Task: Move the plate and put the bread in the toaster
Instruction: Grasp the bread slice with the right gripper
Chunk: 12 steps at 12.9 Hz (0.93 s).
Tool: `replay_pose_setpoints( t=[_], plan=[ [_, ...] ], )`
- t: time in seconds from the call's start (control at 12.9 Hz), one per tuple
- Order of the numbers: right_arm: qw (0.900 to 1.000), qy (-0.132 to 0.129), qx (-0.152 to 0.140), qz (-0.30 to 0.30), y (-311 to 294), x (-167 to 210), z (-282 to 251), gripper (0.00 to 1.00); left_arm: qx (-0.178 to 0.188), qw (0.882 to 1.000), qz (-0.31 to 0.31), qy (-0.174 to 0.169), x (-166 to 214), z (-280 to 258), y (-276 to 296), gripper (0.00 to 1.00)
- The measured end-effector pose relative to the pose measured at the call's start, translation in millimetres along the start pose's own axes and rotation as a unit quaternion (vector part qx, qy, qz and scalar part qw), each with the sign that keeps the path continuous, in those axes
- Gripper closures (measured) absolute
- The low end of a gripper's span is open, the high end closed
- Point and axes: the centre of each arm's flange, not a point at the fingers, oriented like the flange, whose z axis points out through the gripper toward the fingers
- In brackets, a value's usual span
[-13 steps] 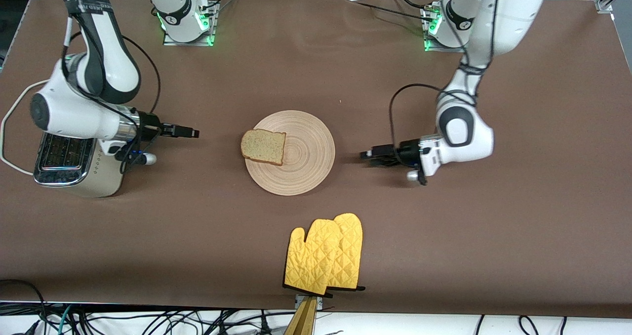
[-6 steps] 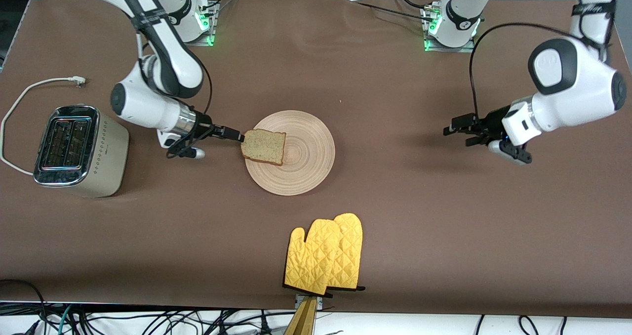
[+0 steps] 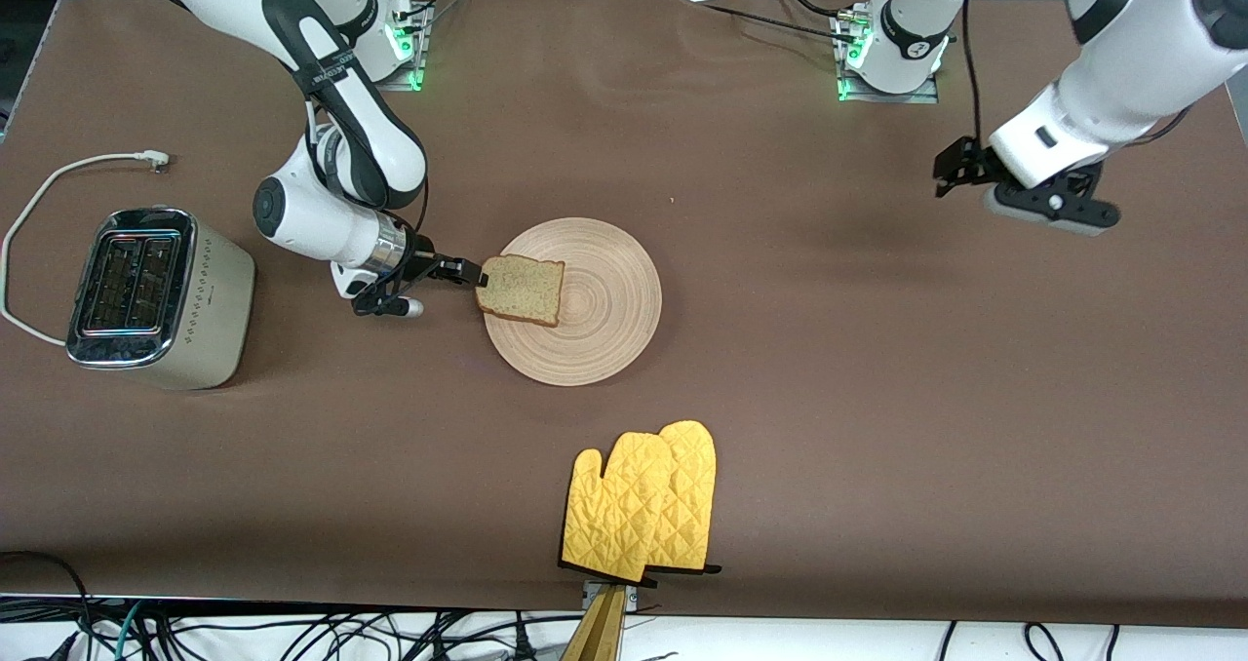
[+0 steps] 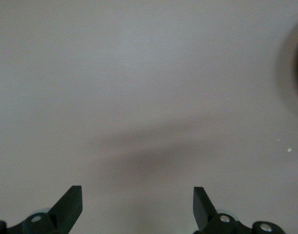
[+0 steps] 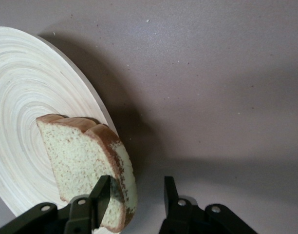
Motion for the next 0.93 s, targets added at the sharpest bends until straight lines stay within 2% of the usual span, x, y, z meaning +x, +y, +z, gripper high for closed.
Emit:
replay_pose_setpoints(
  t=[0.23, 0.39, 0.47, 0.54, 0.78, 0.93],
  plan=[
    [1.000, 0.000, 0.000, -0.002, -0.1, 0.1, 0.9, 0.53, 0.029, 0.999, -0.003, 0.016, -0.1, -44.8, -11.4, 0.00],
    [1.000, 0.000, 0.002, -0.004, -2.5, -0.2, 0.9, 0.73, 0.029, 0.999, -0.010, 0.027, 7.1, -61.0, -19.2, 0.00],
    [1.000, 0.000, 0.002, -0.005, -3.8, -0.8, 1.4, 0.86, 0.028, 0.999, -0.016, 0.026, 12.2, -64.9, -26.4, 0.00],
    [1.000, 0.000, 0.003, -0.006, -4.8, -1.1, 1.6, 0.94, 0.026, 0.999, -0.021, 0.025, 17.3, -67.1, -33.3, 0.00],
    [1.000, 0.004, 0.005, -0.008, -9.1, 1.3, -2.1, 0.96, 0.011, 0.999, -0.041, 0.008, 20.0, -68.2, -50.1, 0.00],
    [1.000, 0.011, 0.012, -0.016, -19.4, 5.0, -9.9, 0.96, -0.004, 0.998, -0.055, 0.012, 17.3, -74.4, -60.7, 0.00]
  ],
)
